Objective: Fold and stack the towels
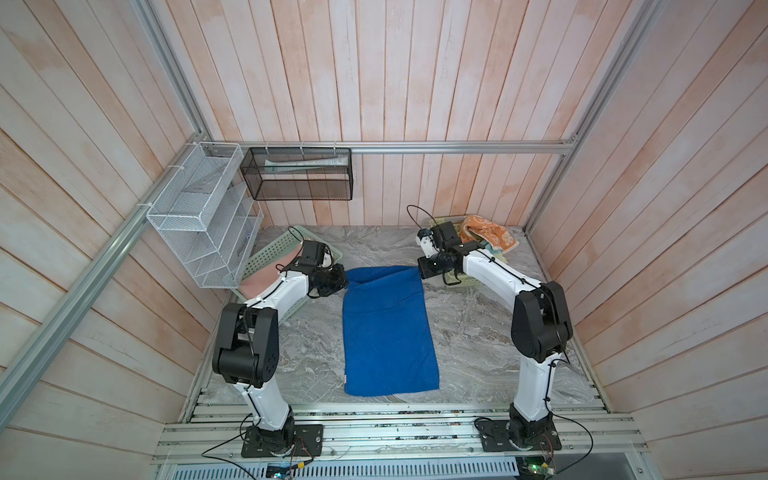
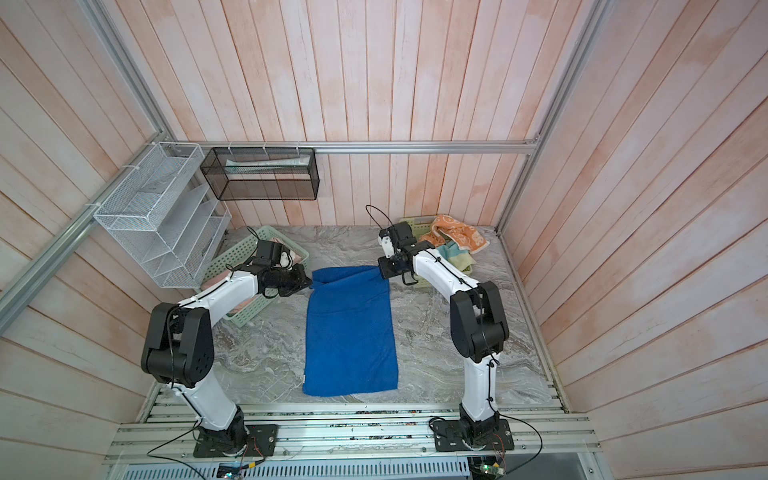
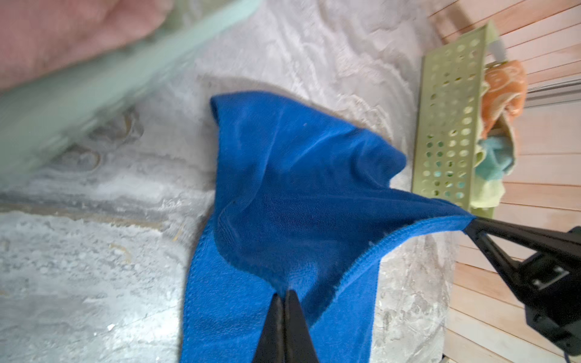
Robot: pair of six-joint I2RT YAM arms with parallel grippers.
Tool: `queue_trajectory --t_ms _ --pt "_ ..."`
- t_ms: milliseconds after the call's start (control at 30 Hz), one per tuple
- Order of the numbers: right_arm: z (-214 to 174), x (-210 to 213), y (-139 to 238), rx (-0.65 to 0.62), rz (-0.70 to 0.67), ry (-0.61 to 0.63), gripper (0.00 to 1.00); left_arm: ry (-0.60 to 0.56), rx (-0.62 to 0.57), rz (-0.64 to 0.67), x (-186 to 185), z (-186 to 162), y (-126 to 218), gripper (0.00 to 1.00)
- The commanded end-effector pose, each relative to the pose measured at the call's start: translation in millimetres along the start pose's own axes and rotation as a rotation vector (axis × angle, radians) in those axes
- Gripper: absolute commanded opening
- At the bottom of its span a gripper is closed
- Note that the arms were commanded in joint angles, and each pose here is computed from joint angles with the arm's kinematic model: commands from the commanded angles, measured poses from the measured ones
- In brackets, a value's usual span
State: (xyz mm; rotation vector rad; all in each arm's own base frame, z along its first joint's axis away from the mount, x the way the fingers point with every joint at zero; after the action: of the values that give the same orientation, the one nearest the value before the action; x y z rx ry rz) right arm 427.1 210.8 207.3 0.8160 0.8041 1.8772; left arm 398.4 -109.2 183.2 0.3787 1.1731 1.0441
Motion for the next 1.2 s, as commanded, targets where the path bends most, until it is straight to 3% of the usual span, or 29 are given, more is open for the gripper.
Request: queue_trajectory --t_ms 0,167,367,567,733,867,1167 --pt "18 -7 14 -0.001 -0.041 0.014 0.00 -0.067 -0.079 -0.004 -19 25 32 0.00" --pt "38 -3 40 -0.053 -0.047 0.028 0.00 -0.113 -0.155 -0.006 -38 44 60 0.00" --pt "28 0 58 -0.042 -0.050 0.018 0.00 -0.119 -0.169 -0.033 -42 29 78 0.00" --pt "-21 1 61 0.004 -0.025 -0.026 0.00 -0.068 -0.115 -0.063 -24 -26 69 0.00" --pt "-76 -7 38 0.074 -0.011 -0.079 0.00 -0.005 -0.041 -0.061 0 -62 48 0.00" --pt "-60 -11 40 0.065 -0.055 -0.048 0.00 -0.052 -0.085 -0.037 -6 -30 54 0.00" --pt "60 -24 59 -0.254 -0.097 -0.050 0.00 -0.145 -0.260 -0.036 -33 92 61 0.00"
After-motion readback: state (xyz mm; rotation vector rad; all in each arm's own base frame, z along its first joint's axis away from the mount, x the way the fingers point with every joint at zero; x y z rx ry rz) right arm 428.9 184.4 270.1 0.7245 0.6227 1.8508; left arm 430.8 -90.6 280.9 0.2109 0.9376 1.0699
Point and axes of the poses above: each gripper's point midway between its finger pads, its own y axis back along the fingers, its own x axis along the line the jaws close on, z = x × y, the point moved 8 cm from there along y, back along the fingers, and after that the axes turned 6 degrees about -y, right-handed, at the moved point
